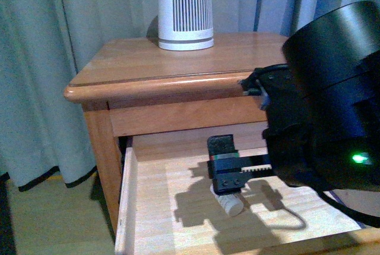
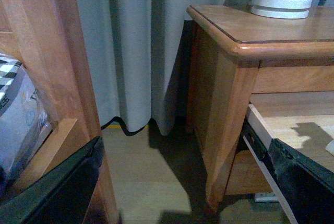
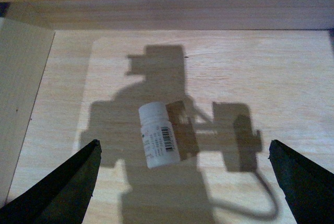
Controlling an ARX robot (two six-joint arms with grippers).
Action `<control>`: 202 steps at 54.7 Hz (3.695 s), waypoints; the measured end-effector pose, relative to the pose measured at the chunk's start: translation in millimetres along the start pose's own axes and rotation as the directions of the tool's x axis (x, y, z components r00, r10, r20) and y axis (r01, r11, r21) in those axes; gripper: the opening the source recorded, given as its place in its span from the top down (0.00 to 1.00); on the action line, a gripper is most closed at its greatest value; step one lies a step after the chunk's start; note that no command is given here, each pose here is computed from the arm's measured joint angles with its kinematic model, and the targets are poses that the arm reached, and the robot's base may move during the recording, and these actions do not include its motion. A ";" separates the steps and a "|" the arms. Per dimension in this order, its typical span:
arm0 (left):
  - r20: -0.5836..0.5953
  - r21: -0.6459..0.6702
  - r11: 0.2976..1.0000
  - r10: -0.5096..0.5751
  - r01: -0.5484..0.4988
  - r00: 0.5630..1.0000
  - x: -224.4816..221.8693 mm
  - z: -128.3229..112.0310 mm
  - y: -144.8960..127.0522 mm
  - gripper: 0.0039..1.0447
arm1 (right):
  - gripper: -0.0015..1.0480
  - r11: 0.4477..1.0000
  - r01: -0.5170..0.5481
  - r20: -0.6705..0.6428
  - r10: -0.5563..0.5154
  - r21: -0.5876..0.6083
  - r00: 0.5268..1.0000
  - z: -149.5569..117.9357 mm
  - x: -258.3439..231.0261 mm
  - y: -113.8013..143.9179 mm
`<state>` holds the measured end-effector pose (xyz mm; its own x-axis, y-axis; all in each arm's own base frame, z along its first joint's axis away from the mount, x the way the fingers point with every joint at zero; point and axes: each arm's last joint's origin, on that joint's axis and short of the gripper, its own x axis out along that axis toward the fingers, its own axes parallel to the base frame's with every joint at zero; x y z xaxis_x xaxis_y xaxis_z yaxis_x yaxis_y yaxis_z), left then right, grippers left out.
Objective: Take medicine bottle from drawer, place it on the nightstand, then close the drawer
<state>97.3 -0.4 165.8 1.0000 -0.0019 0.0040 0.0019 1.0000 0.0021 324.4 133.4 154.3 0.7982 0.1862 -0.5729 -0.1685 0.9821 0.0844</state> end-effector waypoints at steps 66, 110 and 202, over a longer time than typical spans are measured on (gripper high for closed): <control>0.000 0.000 1.000 0.000 0.000 1.000 0.0 0.0 0.0 0.06 | 0.47 0.996 0.043 -0.088 -0.050 -0.075 0.995 -28.3 110.5 33.4; 0.000 0.000 1.000 0.000 0.000 1.000 0.0 0.0 0.0 0.06 | 0.73 0.982 0.125 0.147 -0.146 0.142 0.978 84.6 -64.4 -0.2; 0.000 0.000 1.000 0.000 0.000 1.000 0.0 0.0 0.0 0.06 | 0.07 0.960 0.178 0.343 -0.246 0.216 0.907 -53.4 -185.6 -79.9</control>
<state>97.3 -0.4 165.8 1.0000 -0.0023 0.0040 0.0023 1.0000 0.0021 158.8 18.8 210.3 0.9635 -0.0623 -0.2602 0.1055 0.9822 0.1553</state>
